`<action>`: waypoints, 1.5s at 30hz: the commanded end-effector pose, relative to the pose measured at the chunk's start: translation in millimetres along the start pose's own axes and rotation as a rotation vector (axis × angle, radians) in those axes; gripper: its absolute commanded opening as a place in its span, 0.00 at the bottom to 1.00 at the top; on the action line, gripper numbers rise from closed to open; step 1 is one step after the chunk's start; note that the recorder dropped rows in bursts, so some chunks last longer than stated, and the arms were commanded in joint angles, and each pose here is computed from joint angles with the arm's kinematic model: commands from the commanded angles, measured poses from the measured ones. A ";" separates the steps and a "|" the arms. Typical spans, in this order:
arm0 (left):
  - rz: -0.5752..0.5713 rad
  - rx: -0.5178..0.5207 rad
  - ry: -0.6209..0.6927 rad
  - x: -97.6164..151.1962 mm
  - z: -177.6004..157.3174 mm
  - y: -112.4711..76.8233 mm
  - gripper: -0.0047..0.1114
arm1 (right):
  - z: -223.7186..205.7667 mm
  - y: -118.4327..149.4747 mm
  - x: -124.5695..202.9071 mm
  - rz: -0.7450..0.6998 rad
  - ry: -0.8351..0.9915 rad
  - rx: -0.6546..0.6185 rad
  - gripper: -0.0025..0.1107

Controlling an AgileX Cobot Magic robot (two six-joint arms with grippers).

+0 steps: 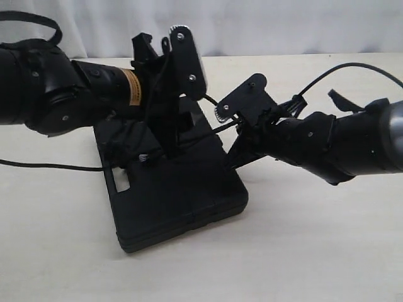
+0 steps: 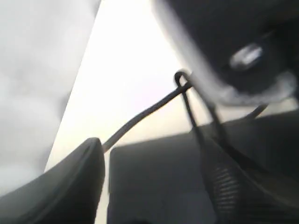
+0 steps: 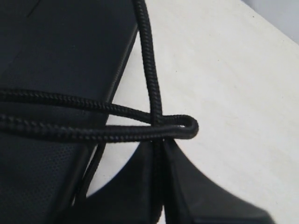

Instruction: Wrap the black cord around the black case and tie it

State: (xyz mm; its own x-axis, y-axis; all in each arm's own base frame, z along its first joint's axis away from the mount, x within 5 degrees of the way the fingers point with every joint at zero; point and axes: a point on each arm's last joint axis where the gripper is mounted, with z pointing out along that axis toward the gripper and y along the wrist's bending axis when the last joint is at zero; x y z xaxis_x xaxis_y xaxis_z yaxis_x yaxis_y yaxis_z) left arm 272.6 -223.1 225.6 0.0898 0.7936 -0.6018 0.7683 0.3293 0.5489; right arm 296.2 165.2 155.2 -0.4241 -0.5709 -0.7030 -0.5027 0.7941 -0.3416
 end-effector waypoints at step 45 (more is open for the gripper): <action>0.318 -0.170 -0.081 79.8 52.8 14.0 0.04 | -4.7 16.2 -17.2 -0.211 -0.202 -0.163 0.06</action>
State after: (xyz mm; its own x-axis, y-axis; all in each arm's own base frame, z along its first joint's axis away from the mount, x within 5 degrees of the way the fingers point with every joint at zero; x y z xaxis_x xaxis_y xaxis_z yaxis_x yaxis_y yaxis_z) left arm 323.8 -182.6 153.8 0.3743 0.8317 -0.4102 0.5801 0.1351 0.8033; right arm 293.2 186.4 163.3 -0.1654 -0.6393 -0.7509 -0.6741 0.6291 -0.3871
